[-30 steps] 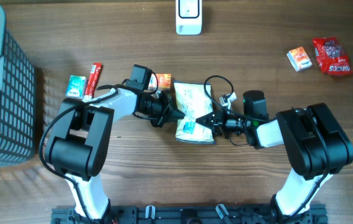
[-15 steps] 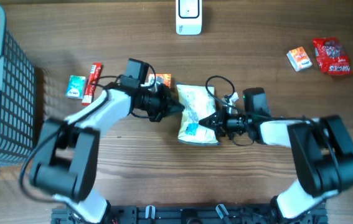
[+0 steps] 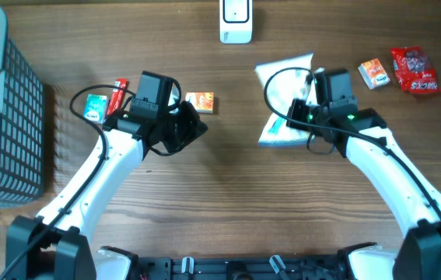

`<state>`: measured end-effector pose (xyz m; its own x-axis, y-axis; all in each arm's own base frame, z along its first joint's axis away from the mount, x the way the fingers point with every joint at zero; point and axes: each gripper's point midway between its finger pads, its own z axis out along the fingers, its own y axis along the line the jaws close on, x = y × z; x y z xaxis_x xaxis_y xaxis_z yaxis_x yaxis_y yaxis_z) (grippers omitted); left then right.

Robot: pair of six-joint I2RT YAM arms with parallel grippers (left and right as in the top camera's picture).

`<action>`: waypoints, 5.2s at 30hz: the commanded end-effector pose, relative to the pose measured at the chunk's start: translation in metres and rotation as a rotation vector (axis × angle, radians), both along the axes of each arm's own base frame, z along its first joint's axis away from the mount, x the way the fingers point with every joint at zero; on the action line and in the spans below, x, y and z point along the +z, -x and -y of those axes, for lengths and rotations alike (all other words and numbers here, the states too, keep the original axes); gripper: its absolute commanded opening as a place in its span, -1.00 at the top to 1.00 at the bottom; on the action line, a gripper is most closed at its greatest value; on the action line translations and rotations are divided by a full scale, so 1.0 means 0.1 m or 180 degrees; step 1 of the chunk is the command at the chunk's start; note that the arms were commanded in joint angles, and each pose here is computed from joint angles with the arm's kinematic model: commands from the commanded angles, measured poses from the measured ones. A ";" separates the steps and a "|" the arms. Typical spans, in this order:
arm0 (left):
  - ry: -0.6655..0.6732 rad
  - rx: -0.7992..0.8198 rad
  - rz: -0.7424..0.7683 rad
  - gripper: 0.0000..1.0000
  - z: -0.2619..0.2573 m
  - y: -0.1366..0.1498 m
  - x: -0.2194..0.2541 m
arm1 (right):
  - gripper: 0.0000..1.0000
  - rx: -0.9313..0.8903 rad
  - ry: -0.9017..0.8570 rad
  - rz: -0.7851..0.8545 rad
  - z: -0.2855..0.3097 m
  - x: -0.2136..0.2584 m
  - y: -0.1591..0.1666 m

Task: Scan the item barcode
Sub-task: 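Lift the wipes pack up to the white scanner with the right gripper, then carry the wipes pack to the top-right corner and release it, then move the right gripper over the small orange Kleenex box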

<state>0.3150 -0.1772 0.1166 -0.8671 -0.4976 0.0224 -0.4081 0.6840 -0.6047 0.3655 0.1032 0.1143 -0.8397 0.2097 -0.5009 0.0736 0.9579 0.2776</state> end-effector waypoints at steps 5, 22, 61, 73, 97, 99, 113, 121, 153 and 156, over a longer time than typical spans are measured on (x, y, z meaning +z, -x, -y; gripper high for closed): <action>-0.0581 0.0245 0.0064 0.92 -0.33 -0.02 -0.11 | 0.91 -0.0227 0.1576 0.0941 0.28 0.52 -0.35; -0.0703 0.0724 -0.0348 0.92 -0.91 0.05 -0.23 | 0.91 0.0459 0.4716 0.2895 -0.39 1.12 -1.38; -0.0803 0.0582 -0.0399 0.92 -1.00 0.13 -0.26 | 0.91 0.0673 0.4720 0.2635 -0.03 0.46 -2.55; -0.0782 0.0568 -0.0477 0.92 -0.99 0.19 -0.27 | 0.91 -0.1033 0.5209 0.1900 1.43 1.04 -2.27; -0.0807 0.0556 -0.0590 0.92 -1.00 0.27 -0.29 | 0.05 -0.2690 0.5106 -0.0945 3.54 0.17 -0.90; -0.0808 0.0556 -0.0591 0.92 -1.00 0.27 -0.29 | -0.44 -0.2738 0.5084 -0.0900 3.54 0.17 -0.90; -0.0807 0.0556 -0.0590 0.92 -1.00 0.27 -0.29 | -0.99 -0.2788 0.5021 -0.0648 3.35 0.23 -1.00; -0.0808 0.0552 -0.0592 0.92 -1.00 0.28 -0.29 | -0.99 -0.2536 0.5016 -0.0412 2.89 0.24 -1.20; -0.0922 0.0220 -0.0599 0.92 -1.01 0.39 -0.32 | -1.00 0.0179 0.1412 0.0530 0.61 0.50 -1.24; -0.0920 0.0220 -0.0588 0.75 -1.01 0.38 -0.32 | -1.00 0.0814 0.0377 0.0433 0.07 0.64 -0.92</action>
<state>0.2765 -0.0778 0.0824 -0.8175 -0.5743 0.0428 -0.5596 0.7747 -0.2943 0.4830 0.0307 0.1490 -0.7814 -0.2209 -0.5837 -0.0497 0.9543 -0.2946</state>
